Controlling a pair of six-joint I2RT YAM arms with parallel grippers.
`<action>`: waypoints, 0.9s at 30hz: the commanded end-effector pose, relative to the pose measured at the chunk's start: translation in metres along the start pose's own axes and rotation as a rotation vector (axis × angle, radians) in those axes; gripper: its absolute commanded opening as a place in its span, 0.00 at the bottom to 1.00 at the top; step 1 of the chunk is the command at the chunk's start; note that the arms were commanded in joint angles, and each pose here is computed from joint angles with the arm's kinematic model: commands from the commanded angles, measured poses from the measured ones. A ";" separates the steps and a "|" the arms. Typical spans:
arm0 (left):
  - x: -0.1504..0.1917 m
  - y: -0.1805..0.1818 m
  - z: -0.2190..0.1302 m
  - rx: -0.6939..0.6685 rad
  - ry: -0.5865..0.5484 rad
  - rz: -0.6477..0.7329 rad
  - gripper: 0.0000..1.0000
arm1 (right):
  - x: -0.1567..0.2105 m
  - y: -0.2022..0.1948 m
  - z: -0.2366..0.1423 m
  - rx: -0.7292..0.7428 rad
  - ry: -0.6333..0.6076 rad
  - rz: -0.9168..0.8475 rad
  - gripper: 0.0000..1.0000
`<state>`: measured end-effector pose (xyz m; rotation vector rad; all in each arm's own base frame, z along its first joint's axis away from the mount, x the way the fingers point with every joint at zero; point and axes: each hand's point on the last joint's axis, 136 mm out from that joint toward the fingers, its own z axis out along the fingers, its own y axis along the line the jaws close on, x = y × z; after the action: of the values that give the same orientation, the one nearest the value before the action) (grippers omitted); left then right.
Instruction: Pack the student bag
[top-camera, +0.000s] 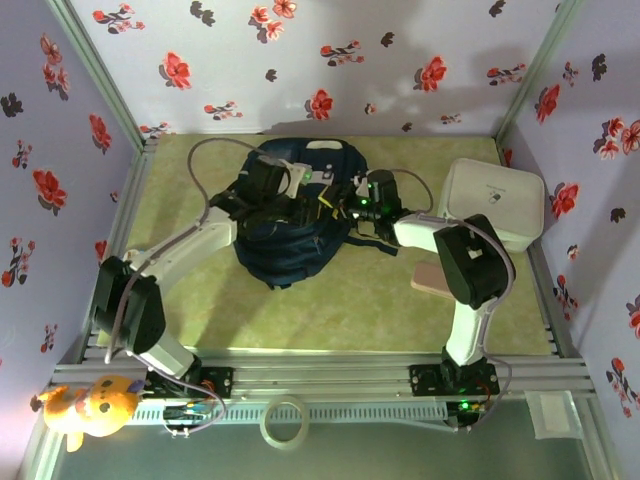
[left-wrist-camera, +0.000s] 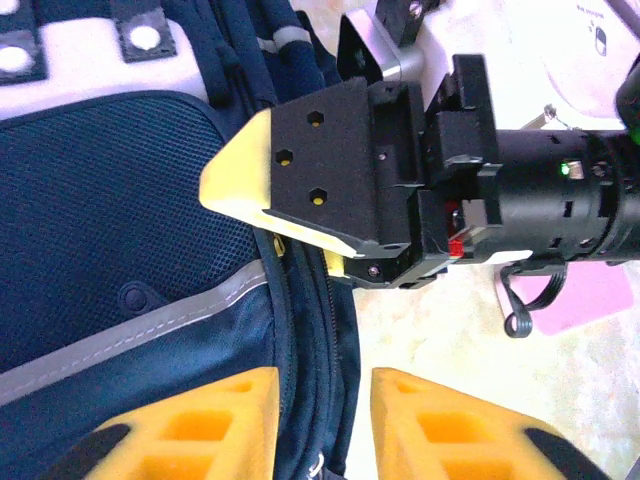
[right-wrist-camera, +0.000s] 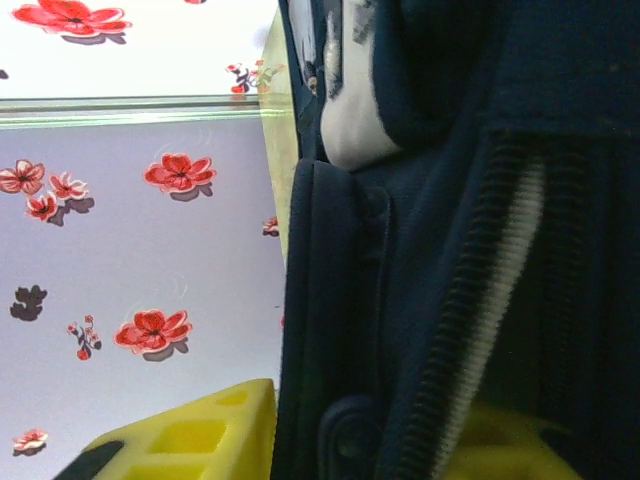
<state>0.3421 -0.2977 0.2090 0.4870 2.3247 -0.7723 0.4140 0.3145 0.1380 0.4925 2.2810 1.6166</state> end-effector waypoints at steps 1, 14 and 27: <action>0.008 0.009 -0.016 -0.078 -0.016 -0.076 0.35 | 0.000 0.031 0.006 -0.083 0.008 -0.058 0.27; 0.075 -0.003 0.003 -0.132 0.025 -0.316 0.44 | -0.002 0.038 0.008 -0.105 -0.011 -0.074 0.20; 0.087 -0.007 0.038 -0.125 0.051 -0.386 0.35 | 0.002 0.040 0.010 -0.113 -0.002 -0.071 0.19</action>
<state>0.2846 -0.3102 0.1306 0.0489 2.5560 -0.7737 0.4147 0.3222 0.1402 0.4746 2.2644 1.6314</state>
